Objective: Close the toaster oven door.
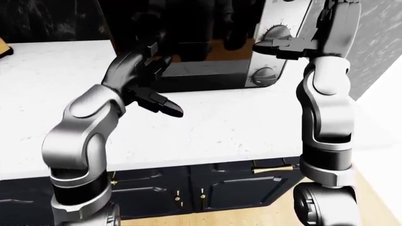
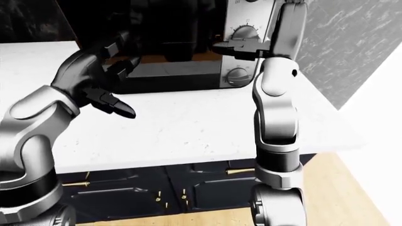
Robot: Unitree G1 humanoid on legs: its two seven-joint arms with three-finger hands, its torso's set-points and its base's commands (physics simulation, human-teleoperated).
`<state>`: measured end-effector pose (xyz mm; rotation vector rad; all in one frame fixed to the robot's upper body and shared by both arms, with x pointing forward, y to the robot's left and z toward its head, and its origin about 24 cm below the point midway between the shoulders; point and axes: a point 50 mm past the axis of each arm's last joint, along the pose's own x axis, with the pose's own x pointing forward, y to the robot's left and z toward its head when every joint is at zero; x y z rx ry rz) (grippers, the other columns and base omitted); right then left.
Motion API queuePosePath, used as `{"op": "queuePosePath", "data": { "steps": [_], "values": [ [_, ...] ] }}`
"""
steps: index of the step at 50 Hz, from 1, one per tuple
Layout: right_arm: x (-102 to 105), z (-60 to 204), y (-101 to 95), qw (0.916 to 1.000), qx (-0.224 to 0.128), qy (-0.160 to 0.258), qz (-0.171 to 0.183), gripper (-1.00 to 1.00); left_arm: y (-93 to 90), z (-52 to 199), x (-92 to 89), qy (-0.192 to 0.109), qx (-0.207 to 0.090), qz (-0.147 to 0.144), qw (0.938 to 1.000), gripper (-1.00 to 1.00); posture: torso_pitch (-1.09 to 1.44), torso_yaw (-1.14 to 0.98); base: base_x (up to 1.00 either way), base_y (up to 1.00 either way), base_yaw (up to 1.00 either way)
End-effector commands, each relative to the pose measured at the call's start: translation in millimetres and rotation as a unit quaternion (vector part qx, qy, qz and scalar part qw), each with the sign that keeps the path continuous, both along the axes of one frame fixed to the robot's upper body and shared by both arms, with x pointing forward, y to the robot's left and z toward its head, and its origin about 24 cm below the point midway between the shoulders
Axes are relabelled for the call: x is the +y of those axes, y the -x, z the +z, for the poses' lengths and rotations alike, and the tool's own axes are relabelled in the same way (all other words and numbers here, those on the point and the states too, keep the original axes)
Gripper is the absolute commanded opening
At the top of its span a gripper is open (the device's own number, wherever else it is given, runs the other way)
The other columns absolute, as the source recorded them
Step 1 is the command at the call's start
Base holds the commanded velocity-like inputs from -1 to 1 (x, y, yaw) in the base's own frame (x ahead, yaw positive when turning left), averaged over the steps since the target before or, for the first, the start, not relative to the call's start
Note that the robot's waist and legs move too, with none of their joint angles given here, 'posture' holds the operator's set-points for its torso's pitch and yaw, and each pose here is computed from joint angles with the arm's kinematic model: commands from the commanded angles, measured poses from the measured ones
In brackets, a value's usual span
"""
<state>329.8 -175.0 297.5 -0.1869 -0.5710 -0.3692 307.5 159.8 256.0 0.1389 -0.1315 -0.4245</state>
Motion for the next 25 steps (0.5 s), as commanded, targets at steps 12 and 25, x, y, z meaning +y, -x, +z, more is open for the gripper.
{"op": "queuePosePath", "data": {
  "steps": [12,25],
  "values": [
    [1.6,15.8,8.6,0.999,-0.044,0.005,0.003,1.0,-2.2,28.7,11.1,0.002,-0.086,0.046,0.9952,1.0,0.0,0.0,0.0,0.0,0.0],
    [2.2,17.4,8.8,0.999,-0.045,0.005,0.003,1.0,-8.7,28.7,10.5,-0.003,-0.082,0.047,0.9955,1.0,0.0,0.0,0.0,0.0,0.0]
  ]
}}
